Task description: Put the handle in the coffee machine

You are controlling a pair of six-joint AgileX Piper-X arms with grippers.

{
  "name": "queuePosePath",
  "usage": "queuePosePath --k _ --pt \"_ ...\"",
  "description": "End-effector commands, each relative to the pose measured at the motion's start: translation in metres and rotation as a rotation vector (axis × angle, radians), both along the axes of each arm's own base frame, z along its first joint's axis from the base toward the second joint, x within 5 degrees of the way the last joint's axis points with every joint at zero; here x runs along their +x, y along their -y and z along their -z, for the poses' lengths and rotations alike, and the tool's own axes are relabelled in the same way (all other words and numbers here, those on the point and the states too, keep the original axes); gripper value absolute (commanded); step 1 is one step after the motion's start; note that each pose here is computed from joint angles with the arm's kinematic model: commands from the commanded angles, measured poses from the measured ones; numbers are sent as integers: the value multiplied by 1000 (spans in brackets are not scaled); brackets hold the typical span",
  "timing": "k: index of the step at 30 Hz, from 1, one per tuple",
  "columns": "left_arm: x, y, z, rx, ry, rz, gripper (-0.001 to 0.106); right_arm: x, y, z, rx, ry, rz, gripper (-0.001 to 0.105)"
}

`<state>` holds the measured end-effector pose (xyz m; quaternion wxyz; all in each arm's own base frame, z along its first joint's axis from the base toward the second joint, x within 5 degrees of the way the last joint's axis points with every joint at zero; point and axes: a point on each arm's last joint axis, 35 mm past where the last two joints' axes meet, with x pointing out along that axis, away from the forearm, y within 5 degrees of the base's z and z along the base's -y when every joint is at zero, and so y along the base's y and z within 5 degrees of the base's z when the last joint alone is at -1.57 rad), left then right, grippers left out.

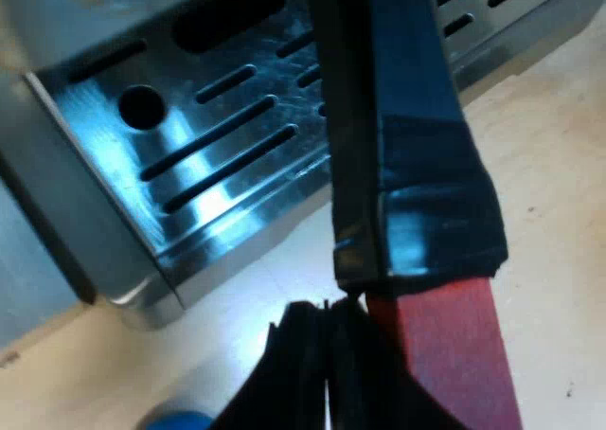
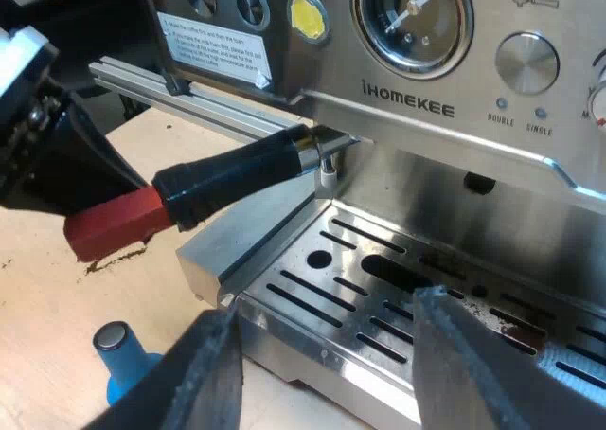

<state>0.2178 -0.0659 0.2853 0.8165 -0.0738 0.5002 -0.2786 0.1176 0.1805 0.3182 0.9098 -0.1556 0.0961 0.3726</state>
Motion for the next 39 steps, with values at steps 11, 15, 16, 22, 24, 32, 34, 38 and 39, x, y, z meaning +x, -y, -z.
queuePosePath --k 11,15,16,22,24,32,34,38,39 --pt "-13 47 -9 -53 67 177 0 -2 2 -3 10 1 -4 44" --pt "-16 53 -9 -56 71 206 0 -2 2 -2 -1 -6 -4 44" --pt "-17 54 -9 -58 75 214 0 -2 3 -1 -7 -10 -4 44" --pt "-14 78 -24 -152 254 302 0 -3 2 0 30 -59 -10 44" --pt "-12 80 -26 -183 269 318 0 -3 2 0 37 -68 -20 44" --pt "-6 85 -23 -242 241 331 0 -4 1 0 41 -75 -39 44" --pt "-6 85 -23 -252 236 340 0 -4 1 0 41 -75 -39 44" --pt "-18 76 -22 -166 189 295 0 -4 1 0 41 -75 -39 44" --pt "-22 70 -23 -126 187 285 0 -4 1 0 41 -75 -39 44"
